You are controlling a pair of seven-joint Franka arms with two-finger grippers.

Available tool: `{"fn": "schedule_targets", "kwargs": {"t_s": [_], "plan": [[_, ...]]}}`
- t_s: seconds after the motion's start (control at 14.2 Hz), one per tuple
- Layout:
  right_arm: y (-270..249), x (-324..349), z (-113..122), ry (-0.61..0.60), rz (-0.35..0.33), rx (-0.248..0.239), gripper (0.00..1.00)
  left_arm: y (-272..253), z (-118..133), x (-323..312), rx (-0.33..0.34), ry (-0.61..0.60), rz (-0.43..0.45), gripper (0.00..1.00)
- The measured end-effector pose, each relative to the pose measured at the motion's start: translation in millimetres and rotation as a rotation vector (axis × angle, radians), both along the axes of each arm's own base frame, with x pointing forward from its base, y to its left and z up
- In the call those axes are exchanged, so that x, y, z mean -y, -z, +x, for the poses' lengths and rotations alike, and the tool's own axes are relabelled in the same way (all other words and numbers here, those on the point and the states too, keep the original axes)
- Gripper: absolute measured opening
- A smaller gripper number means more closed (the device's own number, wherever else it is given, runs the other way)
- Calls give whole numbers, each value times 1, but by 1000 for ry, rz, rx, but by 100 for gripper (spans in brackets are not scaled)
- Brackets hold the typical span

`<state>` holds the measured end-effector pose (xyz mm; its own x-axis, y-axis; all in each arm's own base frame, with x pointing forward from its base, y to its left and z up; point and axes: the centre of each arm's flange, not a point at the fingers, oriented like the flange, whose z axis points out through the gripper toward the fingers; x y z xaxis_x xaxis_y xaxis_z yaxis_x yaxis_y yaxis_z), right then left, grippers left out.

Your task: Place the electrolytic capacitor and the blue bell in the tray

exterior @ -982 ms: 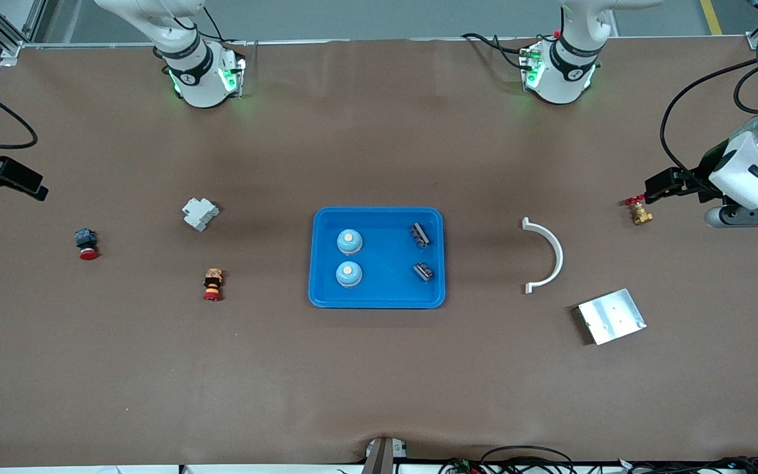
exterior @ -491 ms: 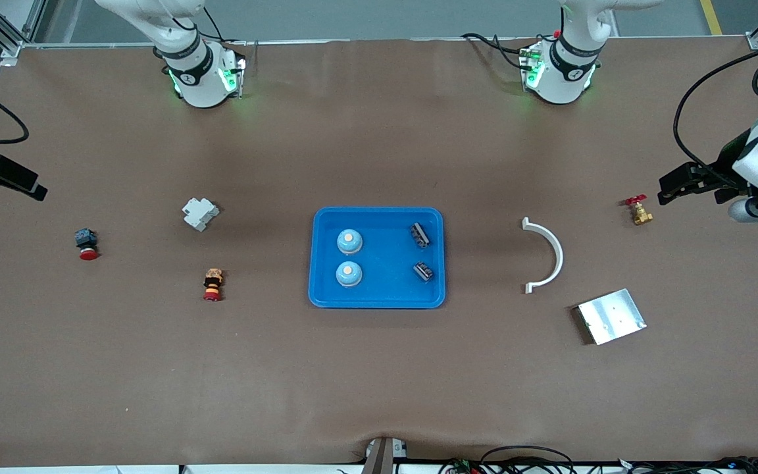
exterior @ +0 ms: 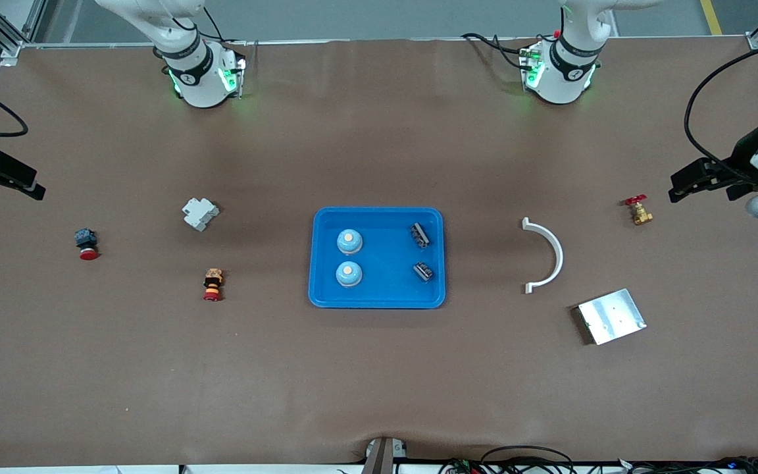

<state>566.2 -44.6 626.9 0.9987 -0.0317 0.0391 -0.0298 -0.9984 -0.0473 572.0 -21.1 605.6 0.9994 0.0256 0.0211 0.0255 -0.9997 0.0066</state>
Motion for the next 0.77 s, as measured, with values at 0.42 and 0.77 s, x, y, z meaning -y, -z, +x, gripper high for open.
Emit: {"fn": "schedule_targets", "kwargs": {"t_s": [0.42, 0.77], "plan": [[0, 3, 0, -43, -36, -1, 100, -15, -2, 8, 32, 15, -2, 100], [0, 3, 0, -21, -40, -3, 100, -14, -2, 10, 30, 17, -2, 100]]}}
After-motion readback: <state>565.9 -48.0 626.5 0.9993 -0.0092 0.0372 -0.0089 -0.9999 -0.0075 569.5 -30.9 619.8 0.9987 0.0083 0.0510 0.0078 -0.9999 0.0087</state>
